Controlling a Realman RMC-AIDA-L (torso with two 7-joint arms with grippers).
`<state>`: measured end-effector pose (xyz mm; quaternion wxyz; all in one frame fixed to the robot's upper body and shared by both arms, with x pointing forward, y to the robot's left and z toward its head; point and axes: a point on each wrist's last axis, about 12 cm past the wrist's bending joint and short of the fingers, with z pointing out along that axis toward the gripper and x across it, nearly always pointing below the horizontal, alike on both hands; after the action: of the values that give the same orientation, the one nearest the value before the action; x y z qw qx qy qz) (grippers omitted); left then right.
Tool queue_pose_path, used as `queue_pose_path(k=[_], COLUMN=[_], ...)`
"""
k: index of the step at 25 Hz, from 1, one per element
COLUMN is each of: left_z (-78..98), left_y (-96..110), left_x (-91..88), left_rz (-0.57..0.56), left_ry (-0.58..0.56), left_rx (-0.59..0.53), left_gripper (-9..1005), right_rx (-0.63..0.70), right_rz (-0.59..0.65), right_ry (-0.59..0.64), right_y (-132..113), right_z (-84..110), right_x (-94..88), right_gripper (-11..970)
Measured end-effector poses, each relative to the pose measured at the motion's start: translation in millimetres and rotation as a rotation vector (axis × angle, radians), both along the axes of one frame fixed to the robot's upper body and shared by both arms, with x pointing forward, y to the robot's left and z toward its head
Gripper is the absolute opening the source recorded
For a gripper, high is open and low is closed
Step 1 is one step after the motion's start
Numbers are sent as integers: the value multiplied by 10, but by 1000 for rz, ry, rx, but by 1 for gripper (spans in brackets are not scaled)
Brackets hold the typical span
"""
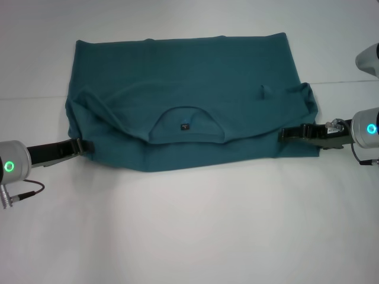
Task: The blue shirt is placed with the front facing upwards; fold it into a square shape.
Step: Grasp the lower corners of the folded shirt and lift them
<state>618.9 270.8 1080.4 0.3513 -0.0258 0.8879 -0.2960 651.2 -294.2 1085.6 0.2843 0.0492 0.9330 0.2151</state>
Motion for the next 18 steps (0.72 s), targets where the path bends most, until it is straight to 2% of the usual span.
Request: queue_pose_path(k=[3, 11, 18], left_z=[2, 7, 14], left_y=[-2, 3, 18], left_x=[1, -2, 2], left_rz=[0, 0, 3], left_ry=[-1, 0, 0], left_rx=[0, -3, -2], left_gripper=[25, 25, 26], right_rx=[6, 4, -2], right_rz=[-11, -4, -6], right_ry=[-4, -10, -5], right_y=[-34, -47, -76], right_z=[13, 55, 56], right_x=[1, 21, 20], right_gripper=[905, 714, 430])
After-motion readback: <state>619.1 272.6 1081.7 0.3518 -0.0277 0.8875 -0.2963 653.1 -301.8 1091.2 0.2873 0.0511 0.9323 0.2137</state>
